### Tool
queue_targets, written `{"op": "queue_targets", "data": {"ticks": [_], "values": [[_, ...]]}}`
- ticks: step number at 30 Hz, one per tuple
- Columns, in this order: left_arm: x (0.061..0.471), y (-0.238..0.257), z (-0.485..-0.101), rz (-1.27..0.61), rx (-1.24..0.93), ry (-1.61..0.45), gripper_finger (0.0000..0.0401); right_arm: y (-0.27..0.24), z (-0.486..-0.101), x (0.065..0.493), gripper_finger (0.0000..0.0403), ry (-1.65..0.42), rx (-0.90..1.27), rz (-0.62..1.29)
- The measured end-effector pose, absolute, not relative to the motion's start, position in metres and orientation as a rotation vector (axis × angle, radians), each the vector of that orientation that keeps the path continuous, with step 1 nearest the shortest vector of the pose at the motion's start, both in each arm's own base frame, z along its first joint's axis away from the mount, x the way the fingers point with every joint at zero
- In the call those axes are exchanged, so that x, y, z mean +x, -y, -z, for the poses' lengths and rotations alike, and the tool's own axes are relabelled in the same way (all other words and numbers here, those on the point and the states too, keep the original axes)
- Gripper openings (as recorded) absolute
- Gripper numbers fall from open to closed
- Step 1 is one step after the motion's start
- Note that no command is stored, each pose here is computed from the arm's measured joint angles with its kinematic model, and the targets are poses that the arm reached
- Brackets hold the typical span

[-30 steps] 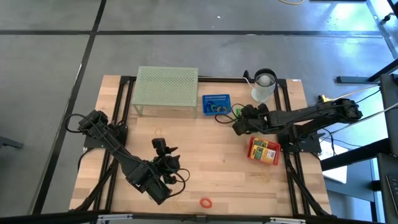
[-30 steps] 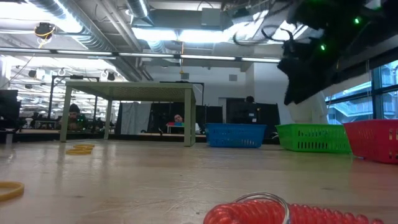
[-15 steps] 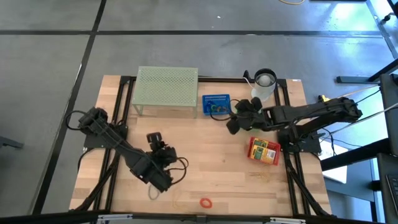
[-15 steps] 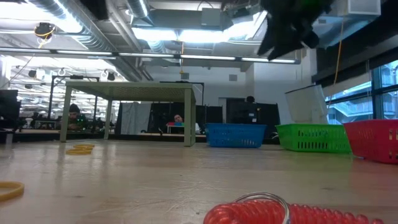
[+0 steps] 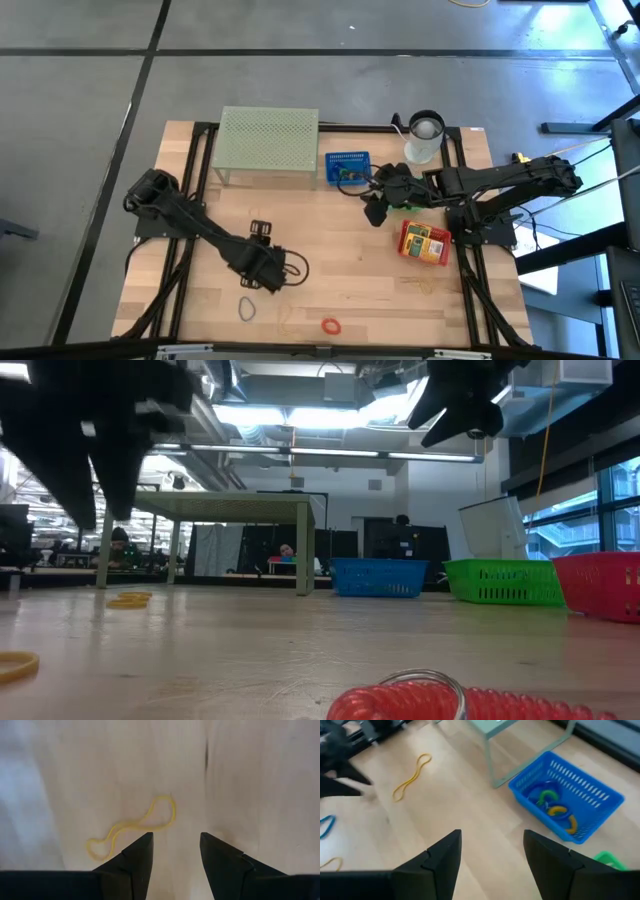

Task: Pick & Place Office Desk Supplies
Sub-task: Put the yellow rubber band into the green bin

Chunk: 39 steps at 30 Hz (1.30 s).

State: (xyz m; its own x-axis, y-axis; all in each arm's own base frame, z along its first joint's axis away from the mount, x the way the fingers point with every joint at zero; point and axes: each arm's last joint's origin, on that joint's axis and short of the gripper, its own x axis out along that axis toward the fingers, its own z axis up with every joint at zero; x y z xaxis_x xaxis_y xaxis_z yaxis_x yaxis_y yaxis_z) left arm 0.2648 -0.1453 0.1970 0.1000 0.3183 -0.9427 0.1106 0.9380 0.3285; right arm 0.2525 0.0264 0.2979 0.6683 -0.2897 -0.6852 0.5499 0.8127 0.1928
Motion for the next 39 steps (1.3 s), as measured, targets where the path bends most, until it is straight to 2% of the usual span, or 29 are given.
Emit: {"op": "queue_targets", "data": {"ticks": [6,14,30,34,39], "values": [[0.256,0.124,-0.169,-0.162,0.31,-1.426,0.0145,-0.028,-0.298,0.253,0.0215,-0.707,0.427,0.446],[0.25,0.109,-0.154,-0.021,0.219,-1.379,0.0108,-0.028,-0.298,0.253,0.0215,-0.706,0.427,0.445],[0.249,0.064,-0.124,0.086,0.0,-1.388,0.0095,-0.028,-0.298,0.253,0.0215,-0.707,0.403,0.439],[0.252,0.057,-0.124,0.079,-0.045,-1.371,0.0068,-0.028,-0.298,0.253,0.0215,-0.707,0.403,0.439],[0.255,0.052,-0.124,0.024,-0.099,-1.348,0.001,-0.028,-0.298,0.253,0.0215,-0.707,0.403,0.438]]}}
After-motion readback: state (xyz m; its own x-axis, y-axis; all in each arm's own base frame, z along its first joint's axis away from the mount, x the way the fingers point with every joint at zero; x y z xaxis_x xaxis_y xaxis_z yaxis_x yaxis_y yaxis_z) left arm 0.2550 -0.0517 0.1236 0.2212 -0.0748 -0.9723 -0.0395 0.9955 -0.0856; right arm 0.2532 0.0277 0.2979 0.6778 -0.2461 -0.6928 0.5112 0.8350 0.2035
